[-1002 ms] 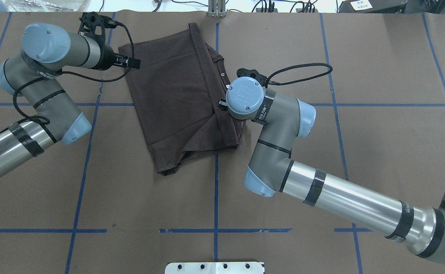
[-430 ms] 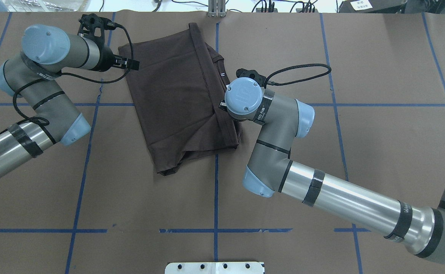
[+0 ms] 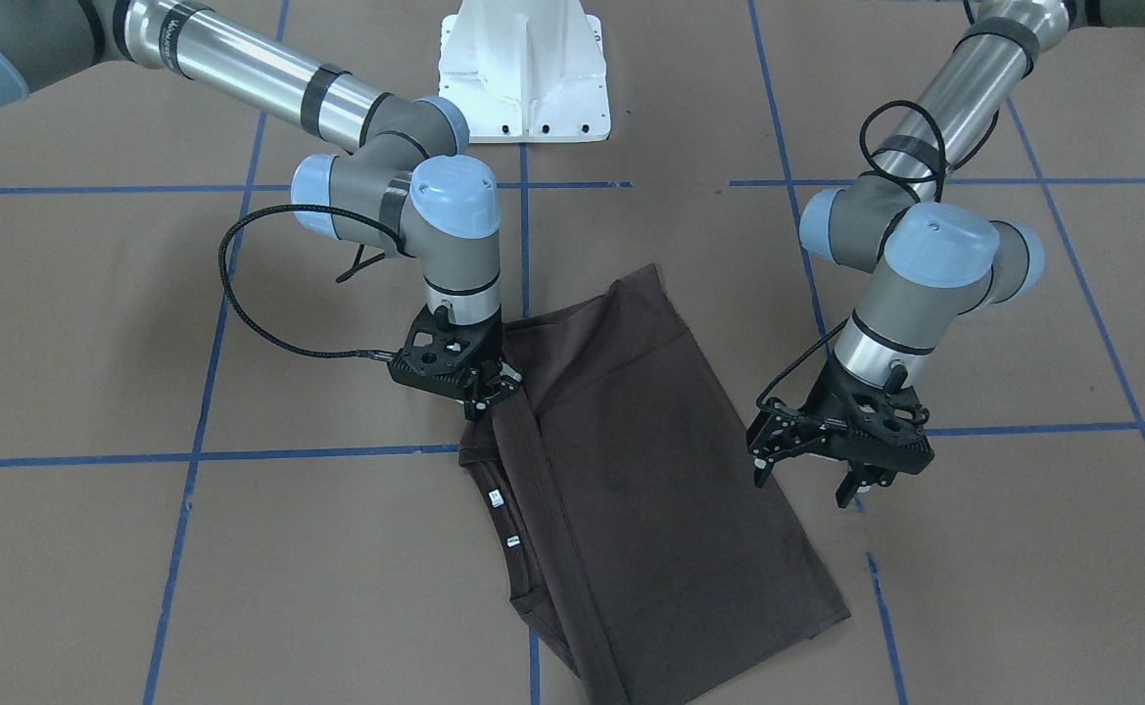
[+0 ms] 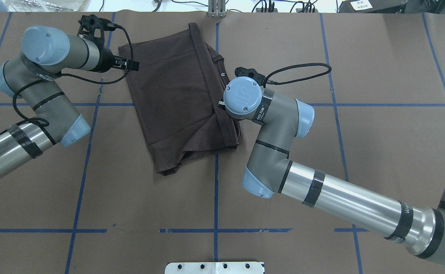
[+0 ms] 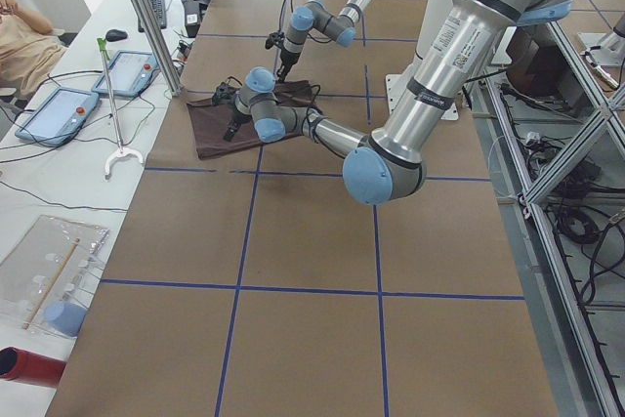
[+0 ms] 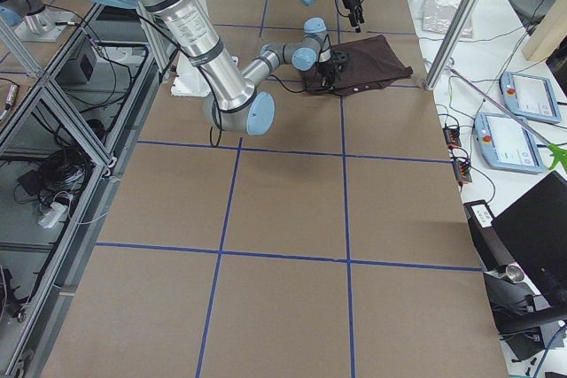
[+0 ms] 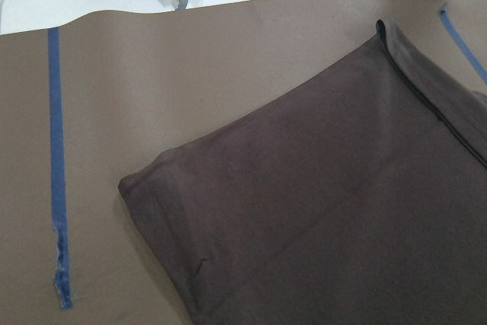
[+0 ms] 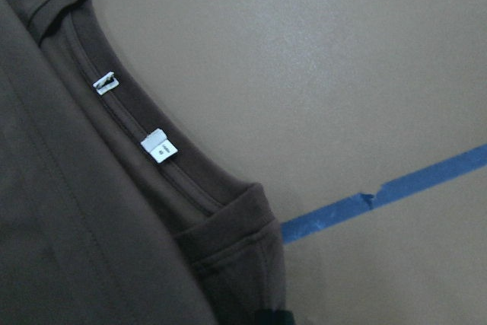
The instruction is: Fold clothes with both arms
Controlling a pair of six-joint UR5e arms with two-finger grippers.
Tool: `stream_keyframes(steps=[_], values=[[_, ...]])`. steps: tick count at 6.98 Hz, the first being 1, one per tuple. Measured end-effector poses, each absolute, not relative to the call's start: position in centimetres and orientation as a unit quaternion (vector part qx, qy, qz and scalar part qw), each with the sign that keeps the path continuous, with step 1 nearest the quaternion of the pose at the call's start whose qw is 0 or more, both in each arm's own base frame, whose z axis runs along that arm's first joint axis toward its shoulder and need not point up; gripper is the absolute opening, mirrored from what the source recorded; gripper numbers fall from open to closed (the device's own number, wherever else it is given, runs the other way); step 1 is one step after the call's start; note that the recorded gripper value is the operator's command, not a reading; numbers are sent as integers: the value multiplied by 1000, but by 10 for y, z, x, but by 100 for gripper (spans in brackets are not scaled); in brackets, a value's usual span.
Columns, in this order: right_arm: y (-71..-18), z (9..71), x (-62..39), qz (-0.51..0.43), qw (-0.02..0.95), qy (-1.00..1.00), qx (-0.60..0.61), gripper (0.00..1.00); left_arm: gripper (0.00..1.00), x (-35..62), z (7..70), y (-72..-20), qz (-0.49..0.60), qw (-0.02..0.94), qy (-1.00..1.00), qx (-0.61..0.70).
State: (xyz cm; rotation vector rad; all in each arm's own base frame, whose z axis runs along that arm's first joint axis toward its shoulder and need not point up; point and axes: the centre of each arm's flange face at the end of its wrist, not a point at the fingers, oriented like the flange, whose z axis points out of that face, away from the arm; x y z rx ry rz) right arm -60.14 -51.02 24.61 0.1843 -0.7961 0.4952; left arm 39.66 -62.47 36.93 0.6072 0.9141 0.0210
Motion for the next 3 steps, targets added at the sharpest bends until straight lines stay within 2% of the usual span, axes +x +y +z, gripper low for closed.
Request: stream_keyframes(steps=[1,3], values=[[-498,245,-593,236,886,-389,89,0,100,397,368,-624,10,852,435,289],[-429,251,-568,213,887,-399,92,0,100,397,365,-624,11,851,437,290]])
